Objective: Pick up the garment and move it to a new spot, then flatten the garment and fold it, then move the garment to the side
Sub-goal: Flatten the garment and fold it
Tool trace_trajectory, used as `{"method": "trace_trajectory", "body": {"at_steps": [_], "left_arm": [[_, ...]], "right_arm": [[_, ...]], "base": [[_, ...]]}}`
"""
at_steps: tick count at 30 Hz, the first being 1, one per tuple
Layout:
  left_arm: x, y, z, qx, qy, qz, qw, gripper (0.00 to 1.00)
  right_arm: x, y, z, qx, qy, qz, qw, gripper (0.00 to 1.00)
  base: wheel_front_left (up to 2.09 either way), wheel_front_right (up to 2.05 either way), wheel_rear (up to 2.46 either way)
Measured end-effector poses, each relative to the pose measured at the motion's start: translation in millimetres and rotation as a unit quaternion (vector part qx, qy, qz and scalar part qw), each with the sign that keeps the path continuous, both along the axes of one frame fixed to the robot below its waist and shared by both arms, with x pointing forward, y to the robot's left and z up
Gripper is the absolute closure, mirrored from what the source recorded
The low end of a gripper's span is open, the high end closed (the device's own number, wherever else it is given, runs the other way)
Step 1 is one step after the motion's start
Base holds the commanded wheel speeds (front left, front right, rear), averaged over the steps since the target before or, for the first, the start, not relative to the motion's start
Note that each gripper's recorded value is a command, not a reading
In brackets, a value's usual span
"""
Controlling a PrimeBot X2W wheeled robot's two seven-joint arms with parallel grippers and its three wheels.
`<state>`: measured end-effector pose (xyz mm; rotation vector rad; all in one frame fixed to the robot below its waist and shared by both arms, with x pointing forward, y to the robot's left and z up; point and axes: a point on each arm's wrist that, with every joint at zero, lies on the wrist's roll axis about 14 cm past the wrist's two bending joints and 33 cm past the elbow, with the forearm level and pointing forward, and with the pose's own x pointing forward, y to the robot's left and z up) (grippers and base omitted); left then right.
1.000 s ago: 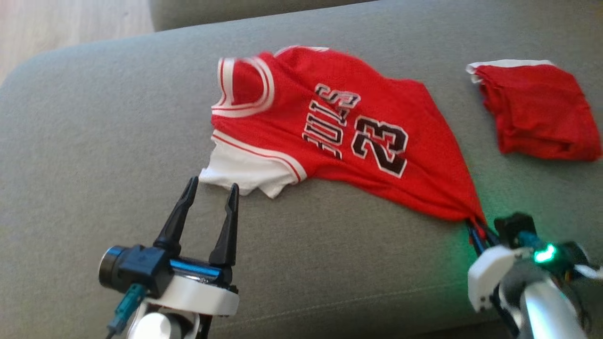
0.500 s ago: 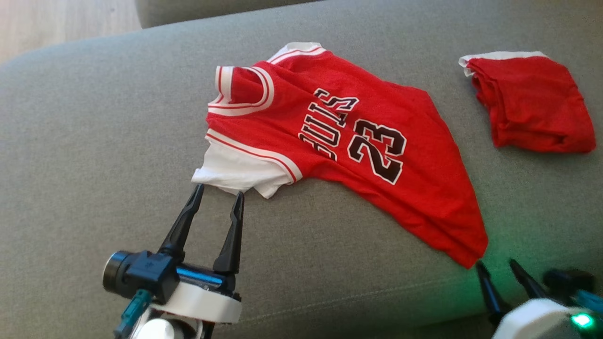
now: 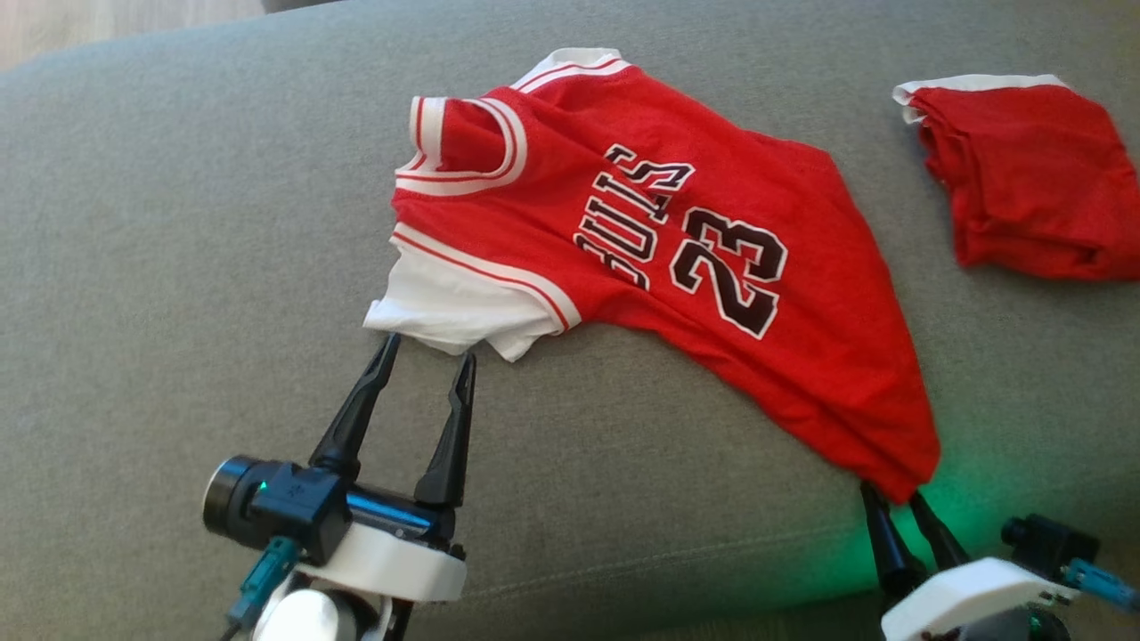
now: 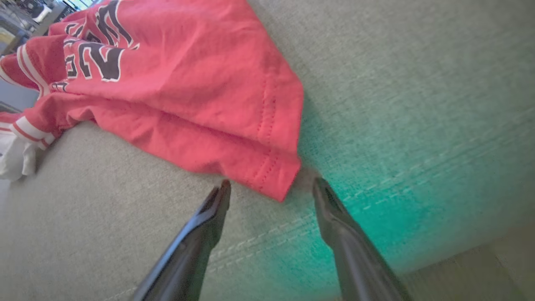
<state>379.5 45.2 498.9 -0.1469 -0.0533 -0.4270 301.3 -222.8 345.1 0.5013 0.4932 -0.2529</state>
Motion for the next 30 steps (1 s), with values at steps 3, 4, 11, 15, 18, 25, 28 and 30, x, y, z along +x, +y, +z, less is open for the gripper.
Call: {"method": "trace_trajectory", "body": {"at_steps": [3,4,11,15,18,25,28,30], "left_arm": [[0.1,2.6,-1.5,0.001,0.002,0.004,1.0,0.0],[-0.1,3.6,-2.2,0.002,0.003,0.005,1.0,0.0],[0.9,9.7,-6.5,0.008,0.008,0.015,1.0,0.0],[4.0,13.6,-16.2,0.015,0.02,0.019,1.0,0.0],[15.8,32.2,-38.4,0.044,0.044,0.041,0.997,0.0],[49.6,50.5,-68.2,0.094,0.09,0.039,0.991,0.0],[51.6,48.4,-81.9,0.105,0.119,0.024,0.987,0.0],[47.6,47.2,-94.1,0.118,0.141,0.011,0.983,0.0]], "right_arm": [[7.7,4.7,-6.5,0.013,-0.003,-0.007,1.0,0.07],[8.6,6.3,-8.7,0.018,-0.003,-0.01,1.0,0.3],[13.1,6.6,-17.4,0.004,0.003,0.0,1.0,1.0],[13.8,6.2,-15.9,-0.012,-0.001,0.01,1.0,1.0],[15.5,2.8,-11.7,-0.038,-0.005,0.022,0.999,1.0],[27.0,-0.1,1.8,-0.05,-0.022,0.029,0.998,1.0],[32.6,1.4,7.2,-0.05,-0.031,0.031,0.998,1.0],[34.3,2.0,9.0,-0.049,-0.034,0.031,0.998,1.0]], "base": [[0.0,0.0,0.0],[0.0,0.0,0.0],[0.0,0.0,0.0],[0.0,0.0,0.0],[0.0,0.0,0.0],[0.0,0.0,0.0],[0.0,0.0,0.0],[0.0,0.0,0.0]]}}
